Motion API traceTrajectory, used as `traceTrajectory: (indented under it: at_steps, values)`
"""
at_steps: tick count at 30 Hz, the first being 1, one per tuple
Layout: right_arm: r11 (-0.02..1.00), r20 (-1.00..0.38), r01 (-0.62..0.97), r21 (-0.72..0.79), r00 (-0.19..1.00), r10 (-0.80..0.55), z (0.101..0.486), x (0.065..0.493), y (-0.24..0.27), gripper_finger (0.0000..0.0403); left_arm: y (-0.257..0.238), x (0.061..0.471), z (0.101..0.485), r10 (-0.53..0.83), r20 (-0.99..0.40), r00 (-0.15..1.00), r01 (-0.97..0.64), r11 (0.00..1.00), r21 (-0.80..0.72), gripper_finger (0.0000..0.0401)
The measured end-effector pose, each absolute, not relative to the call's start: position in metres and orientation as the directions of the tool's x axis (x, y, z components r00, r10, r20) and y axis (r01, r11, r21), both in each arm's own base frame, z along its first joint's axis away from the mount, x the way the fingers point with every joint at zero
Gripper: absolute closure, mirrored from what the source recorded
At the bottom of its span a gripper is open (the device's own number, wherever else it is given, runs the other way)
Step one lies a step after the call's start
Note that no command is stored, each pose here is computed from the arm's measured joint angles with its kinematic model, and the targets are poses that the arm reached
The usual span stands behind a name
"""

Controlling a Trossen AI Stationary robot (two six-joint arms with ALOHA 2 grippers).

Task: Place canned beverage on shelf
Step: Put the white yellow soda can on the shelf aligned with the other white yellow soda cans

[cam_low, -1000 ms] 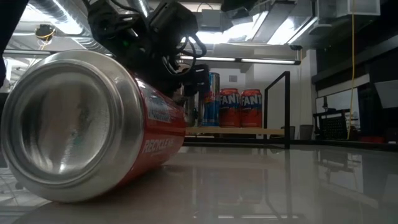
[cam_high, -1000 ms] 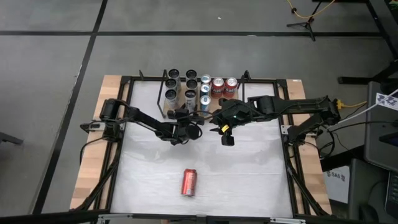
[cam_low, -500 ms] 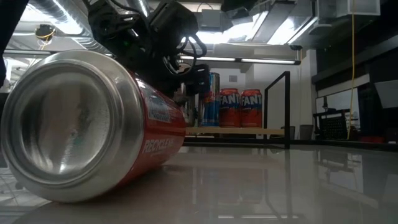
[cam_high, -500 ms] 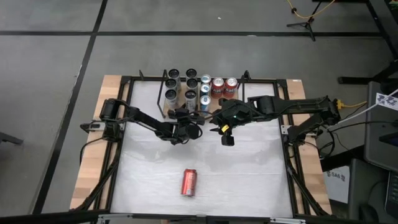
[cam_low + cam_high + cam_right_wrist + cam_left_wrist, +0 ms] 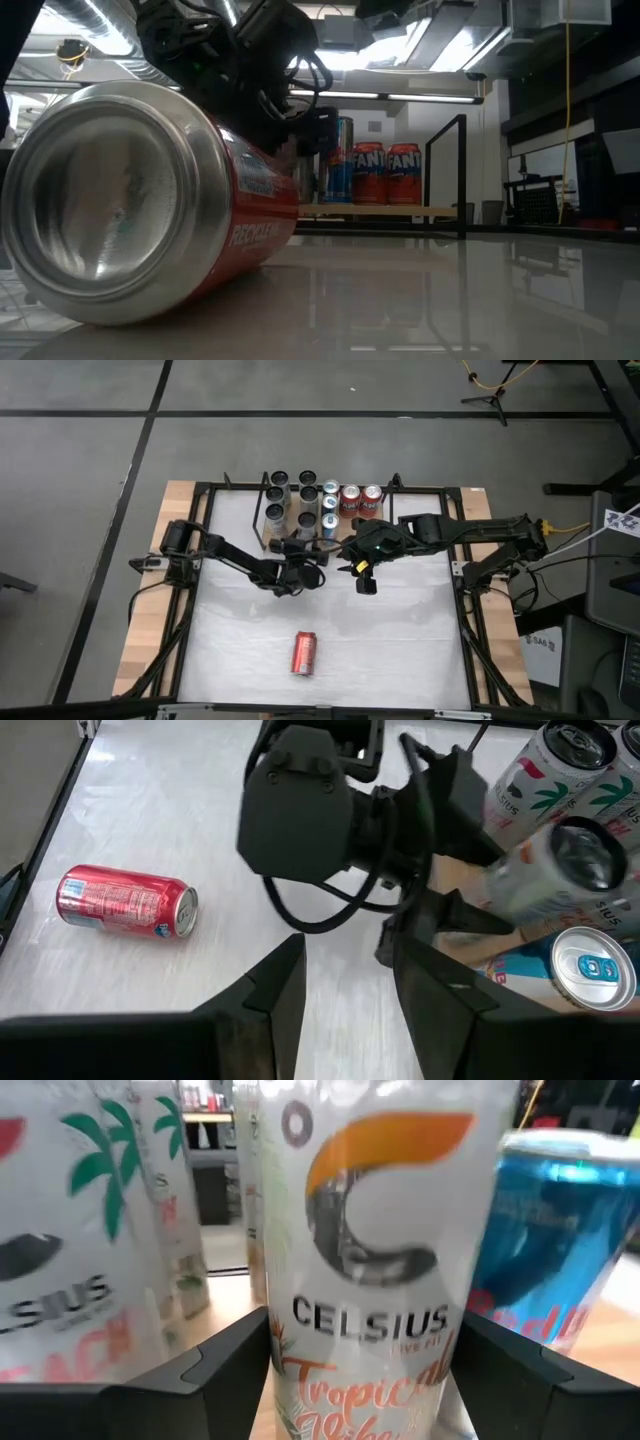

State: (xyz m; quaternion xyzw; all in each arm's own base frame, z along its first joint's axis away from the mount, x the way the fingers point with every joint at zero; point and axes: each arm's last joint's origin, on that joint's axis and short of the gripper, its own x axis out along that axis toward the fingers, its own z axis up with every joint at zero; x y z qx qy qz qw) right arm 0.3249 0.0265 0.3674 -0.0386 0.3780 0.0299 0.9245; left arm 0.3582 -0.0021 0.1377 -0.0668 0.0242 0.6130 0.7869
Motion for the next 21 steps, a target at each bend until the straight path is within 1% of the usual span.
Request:
traceTrajectory:
  at_steps: [3,21]
  values:
    - [0.995,-0.701,-0.085,-0.049,0.712,0.026,0.3674,0.3249,0.0266,0.0256,-0.0041,0.3576,0.1372,0.965,-0.111,0.239,-0.971,0.239,-0.019,0.0132]
    - [0.995,-0.701,-0.085,-0.049,0.712,0.026,0.3674,0.3249,0.0266,0.0256,-0.0031,0.3582,0.1372,0.961,-0.119,0.248,-0.969,0.247,-0.023,0.0132]
